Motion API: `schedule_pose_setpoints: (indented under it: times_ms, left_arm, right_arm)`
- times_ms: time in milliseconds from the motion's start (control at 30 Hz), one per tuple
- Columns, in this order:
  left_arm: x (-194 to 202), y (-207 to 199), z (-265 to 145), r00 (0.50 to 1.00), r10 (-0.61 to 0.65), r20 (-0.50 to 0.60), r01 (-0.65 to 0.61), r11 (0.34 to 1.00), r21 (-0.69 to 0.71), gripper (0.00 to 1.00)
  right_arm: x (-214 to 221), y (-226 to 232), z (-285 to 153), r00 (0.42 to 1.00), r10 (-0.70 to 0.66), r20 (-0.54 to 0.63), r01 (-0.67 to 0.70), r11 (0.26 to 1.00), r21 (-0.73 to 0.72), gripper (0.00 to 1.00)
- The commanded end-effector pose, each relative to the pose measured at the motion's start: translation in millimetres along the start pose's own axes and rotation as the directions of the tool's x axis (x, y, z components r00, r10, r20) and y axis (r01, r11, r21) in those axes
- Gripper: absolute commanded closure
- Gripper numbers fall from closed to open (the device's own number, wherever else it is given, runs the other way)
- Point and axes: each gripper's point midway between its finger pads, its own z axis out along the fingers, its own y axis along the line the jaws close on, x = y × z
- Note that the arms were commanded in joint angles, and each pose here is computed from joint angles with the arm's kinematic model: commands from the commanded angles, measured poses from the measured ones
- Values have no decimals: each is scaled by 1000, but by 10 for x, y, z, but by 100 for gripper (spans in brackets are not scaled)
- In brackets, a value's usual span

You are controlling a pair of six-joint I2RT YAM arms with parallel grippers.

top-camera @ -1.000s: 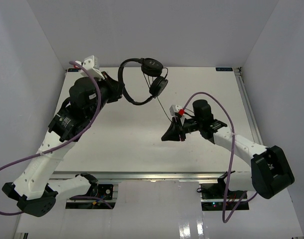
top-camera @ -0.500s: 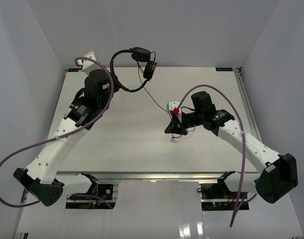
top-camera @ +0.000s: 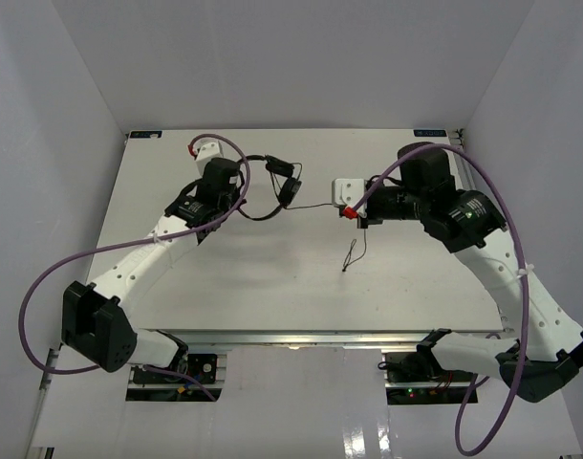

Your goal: Wrap the headphones

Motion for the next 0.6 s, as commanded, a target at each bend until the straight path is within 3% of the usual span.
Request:
schedule_pose_setpoints:
  times_ms: [0,300,567]
  left_arm:
    - [36,-289,-107,1000,-8,-24,12,982,189,100]
    - [528,-620,-453,977,184,-105,-123,897,425,100]
    - [775,-753,-828,961,251,-116,-133,786,604,100]
  right_arm:
    - [-47,-208,-59,998,-49,-37,51,997,62,92]
    - [70,-470,106,997,-12,-77,22,991,130,92]
    - [353,-603,259,990,103,-97,-89,986,139,92]
